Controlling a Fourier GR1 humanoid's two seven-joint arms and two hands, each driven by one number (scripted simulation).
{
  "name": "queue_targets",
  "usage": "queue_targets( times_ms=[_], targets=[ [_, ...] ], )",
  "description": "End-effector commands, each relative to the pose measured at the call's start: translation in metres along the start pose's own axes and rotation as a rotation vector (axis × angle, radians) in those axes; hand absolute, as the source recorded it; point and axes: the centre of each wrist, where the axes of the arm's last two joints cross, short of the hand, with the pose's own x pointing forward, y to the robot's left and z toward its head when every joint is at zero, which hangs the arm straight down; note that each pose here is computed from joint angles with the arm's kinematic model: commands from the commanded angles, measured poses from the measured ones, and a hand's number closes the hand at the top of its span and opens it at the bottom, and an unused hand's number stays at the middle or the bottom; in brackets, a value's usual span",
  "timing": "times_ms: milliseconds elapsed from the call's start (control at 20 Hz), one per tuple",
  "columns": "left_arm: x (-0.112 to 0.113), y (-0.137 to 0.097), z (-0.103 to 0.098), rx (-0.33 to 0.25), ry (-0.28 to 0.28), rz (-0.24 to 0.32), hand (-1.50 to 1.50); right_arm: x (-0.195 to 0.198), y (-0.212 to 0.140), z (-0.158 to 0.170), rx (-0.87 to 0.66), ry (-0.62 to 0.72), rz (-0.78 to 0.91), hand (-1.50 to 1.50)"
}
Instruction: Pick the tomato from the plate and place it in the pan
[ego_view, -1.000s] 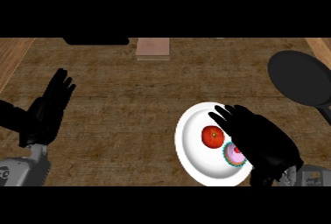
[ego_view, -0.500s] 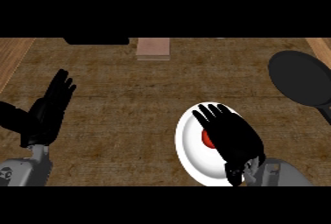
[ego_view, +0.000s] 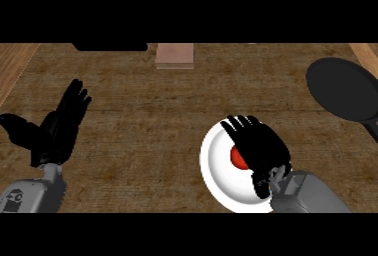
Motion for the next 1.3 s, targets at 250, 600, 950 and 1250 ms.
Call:
queue_targets(
  times_ms=[250, 600, 950, 1250],
  targets=[
    [0.010, 0.017, -0.003, -0.001, -0.007, -0.005, 0.00, -0.018, 0.033, -0.027, 0.043, 0.011, 0.010, -1.50],
    [0.008, -0.008, -0.003, -0.005, 0.004, 0.013, 0.00, -0.007, 0.029, -0.045, 0.016, -0.024, -0.021, -1.50],
    [-0.006, 0.004, -0.008, 0.013, -0.002, -0.015, 0.00, 0.004, 0.071, -0.047, 0.085, -0.048, -0.043, -1.50],
    [-0.011, -0.009, -0.002, -0.002, 0.002, -0.004, 0.00, -0.002, 0.074, -0.073, 0.009, -0.148, -0.022, 1.50]
  ],
)
